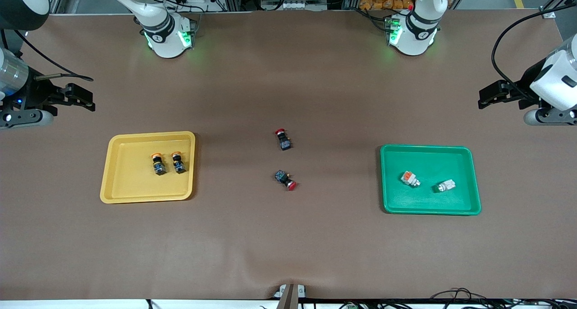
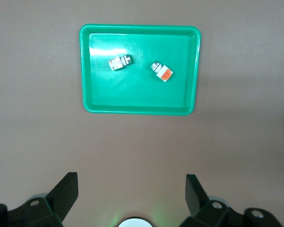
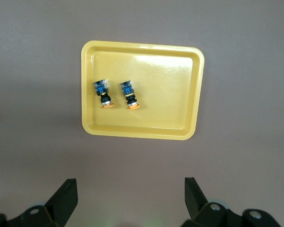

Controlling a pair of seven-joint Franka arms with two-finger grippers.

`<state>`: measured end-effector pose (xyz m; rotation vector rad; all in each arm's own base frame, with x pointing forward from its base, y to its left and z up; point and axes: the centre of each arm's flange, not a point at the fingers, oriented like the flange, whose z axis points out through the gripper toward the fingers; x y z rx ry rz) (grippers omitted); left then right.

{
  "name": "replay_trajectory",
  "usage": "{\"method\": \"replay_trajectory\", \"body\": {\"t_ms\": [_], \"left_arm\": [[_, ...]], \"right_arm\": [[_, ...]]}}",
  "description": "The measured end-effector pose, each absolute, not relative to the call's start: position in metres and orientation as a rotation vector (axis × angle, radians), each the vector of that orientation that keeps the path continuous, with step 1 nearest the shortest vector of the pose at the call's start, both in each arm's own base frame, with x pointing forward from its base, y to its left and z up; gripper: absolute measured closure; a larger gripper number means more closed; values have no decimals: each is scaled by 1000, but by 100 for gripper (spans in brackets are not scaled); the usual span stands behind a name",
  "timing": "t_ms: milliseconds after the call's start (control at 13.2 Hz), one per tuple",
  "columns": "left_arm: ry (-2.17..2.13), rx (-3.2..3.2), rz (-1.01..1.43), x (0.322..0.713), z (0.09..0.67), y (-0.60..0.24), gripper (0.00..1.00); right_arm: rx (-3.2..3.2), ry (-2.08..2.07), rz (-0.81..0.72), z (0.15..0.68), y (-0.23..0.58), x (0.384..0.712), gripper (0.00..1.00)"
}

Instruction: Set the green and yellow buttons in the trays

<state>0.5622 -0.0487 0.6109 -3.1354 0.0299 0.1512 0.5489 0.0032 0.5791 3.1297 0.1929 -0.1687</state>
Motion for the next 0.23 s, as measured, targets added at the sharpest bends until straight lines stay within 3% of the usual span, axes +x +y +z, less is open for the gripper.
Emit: {"method": "replay_trajectory", "body": {"t_ms": [227], "left_arm": [[34, -3135, 151, 562, 611, -50, 0]], "right_arm": [[3130, 190, -169, 579, 2, 549, 0]]}}
